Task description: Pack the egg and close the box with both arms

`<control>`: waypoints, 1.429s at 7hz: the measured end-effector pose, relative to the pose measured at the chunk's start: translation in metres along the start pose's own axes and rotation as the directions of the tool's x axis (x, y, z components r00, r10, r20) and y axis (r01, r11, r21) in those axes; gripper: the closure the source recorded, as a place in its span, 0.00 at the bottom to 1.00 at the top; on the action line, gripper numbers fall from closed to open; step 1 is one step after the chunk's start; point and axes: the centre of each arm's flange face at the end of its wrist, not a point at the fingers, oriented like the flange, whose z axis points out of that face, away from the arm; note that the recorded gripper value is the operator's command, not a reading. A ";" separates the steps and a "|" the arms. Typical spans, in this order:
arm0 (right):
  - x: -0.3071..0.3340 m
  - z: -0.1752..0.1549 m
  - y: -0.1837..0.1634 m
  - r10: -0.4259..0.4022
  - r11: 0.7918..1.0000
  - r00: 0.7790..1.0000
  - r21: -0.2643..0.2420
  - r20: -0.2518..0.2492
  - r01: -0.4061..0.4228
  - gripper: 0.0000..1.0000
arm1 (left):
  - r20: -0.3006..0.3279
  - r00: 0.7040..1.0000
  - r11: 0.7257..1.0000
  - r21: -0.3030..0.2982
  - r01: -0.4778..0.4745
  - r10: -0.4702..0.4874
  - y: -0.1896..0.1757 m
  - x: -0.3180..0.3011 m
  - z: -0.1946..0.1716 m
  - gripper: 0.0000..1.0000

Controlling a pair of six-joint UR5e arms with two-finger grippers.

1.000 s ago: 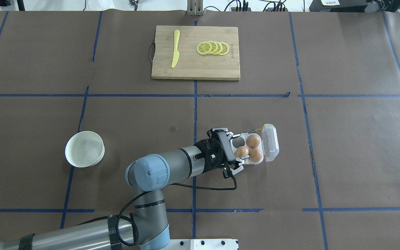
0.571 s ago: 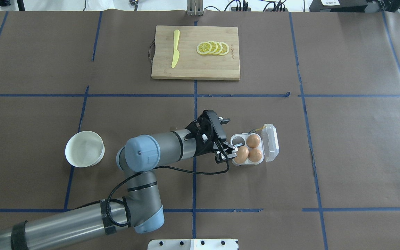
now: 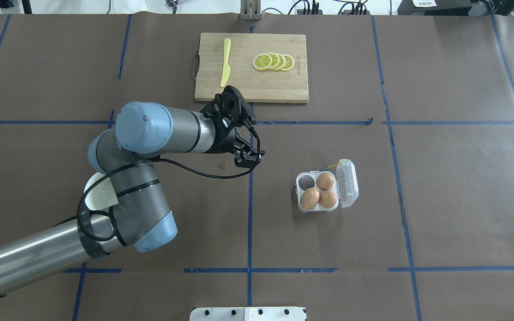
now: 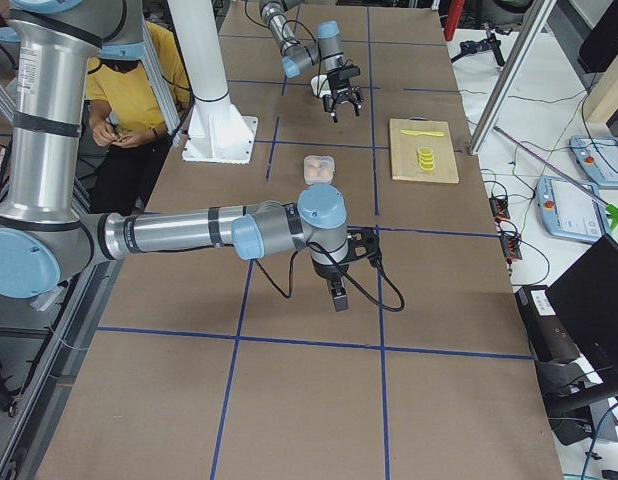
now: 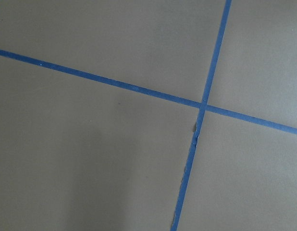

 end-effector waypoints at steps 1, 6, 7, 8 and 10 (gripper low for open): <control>0.001 0.001 0.000 0.003 1.000 1.000 -0.002 0.000 -0.003 0.00 | 0.065 0.996 0.992 -0.113 0.064 -0.056 0.001 -0.046 -0.038 0.00; 0.000 0.000 -0.001 0.059 0.998 0.998 0.001 0.000 -0.059 0.00 | 0.484 0.833 0.817 -0.343 0.463 -0.269 0.085 -0.281 -0.228 0.00; -0.001 -0.001 -0.003 0.065 0.998 0.998 0.004 0.001 -0.065 0.00 | 0.555 0.772 0.747 -0.360 0.559 -0.310 0.120 -0.327 -0.257 0.00; -0.001 -0.001 -0.003 0.068 0.998 0.998 0.005 0.001 -0.068 0.00 | 0.607 0.722 0.677 -0.378 0.631 -0.333 0.167 -0.367 -0.285 0.00; -0.001 -0.001 -0.003 0.070 0.998 0.998 0.005 0.002 -0.070 0.00 | 0.655 0.620 0.538 -0.365 0.760 -0.432 0.269 -0.417 -0.338 0.00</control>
